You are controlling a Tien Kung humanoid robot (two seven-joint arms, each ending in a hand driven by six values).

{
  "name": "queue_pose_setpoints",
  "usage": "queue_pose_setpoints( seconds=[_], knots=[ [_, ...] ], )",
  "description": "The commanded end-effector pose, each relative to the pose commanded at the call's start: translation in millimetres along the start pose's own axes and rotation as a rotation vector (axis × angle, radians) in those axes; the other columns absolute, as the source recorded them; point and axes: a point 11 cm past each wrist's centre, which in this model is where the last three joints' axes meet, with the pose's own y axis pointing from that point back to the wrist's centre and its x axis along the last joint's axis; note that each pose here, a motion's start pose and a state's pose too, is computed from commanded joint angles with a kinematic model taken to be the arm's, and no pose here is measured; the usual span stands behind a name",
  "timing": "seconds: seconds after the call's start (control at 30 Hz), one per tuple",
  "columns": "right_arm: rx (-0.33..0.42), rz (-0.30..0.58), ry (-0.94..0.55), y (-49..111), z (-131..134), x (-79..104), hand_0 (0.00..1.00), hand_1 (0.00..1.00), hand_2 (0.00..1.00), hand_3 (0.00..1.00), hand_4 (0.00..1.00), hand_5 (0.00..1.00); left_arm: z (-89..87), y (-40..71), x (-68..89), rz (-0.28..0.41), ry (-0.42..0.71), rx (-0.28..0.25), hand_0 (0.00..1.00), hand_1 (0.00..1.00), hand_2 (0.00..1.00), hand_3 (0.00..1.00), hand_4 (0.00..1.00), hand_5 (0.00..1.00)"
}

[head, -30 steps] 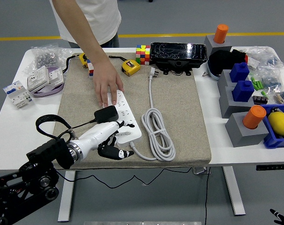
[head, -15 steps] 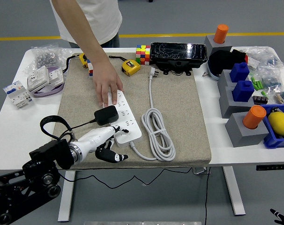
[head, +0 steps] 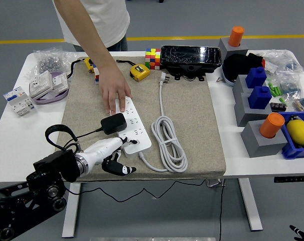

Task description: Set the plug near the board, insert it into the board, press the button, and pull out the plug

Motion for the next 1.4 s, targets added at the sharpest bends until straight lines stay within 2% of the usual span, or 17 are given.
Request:
queue_pose_setpoints(
  seconds=[0.13,0.17,0.33,0.37,0.4,0.5,0.83,1.4],
  knots=[
    [-0.003,0.000,-0.005,-0.1,2,-0.3,0.582,0.672,0.685,0.616,0.979,0.521,10.3,2.6,8.4,0.029,0.101,-0.083,0.068,0.067,0.126,0.786,0.819,0.352],
    [-0.005,-0.001,-0.005,-0.2,3,-0.6,0.582,0.672,0.686,0.617,0.979,0.521,12.9,2.9,13.0,0.058,0.135,-0.117,0.075,0.066,0.130,0.649,0.816,0.354],
    [-0.004,-0.004,-0.008,-0.5,3,-2.8,0.582,0.672,0.686,0.617,0.979,0.521,20.0,4.8,28.1,0.177,0.235,-0.242,0.075,0.066,0.130,0.649,0.816,0.354],
    [-0.003,-0.005,-0.008,-0.5,3,-3.4,0.582,0.672,0.686,0.616,0.979,0.522,21.3,5.5,30.9,0.203,0.254,-0.266,0.096,0.065,0.165,0.605,0.812,0.355],
    [-0.002,-0.006,-0.009,-0.5,2,-3.9,0.582,0.672,0.686,0.616,0.979,0.522,22.5,6.4,33.2,0.225,0.275,-0.288,0.096,0.065,0.165,0.605,0.812,0.355],
    [-0.001,-0.007,-0.010,-0.5,2,-4.3,0.582,0.672,0.686,0.616,0.979,0.522,24.9,7.7,37.4,0.261,0.310,-0.327,0.096,0.065,0.165,0.605,0.812,0.355],
    [0.004,-0.008,-0.012,-0.6,-2,-5.0,0.582,0.672,0.685,0.617,0.979,0.521,21.6,4.5,39.4,0.253,0.303,-0.291,0.102,0.068,0.179,0.614,0.814,0.381],
    [0.007,-0.007,-0.002,-0.3,-4,-3.9,0.582,0.672,0.686,0.618,0.979,0.521,20.4,4.3,39.3,0.239,0.285,-0.279,0.112,0.069,0.179,0.614,0.802,0.388]
  ],
)
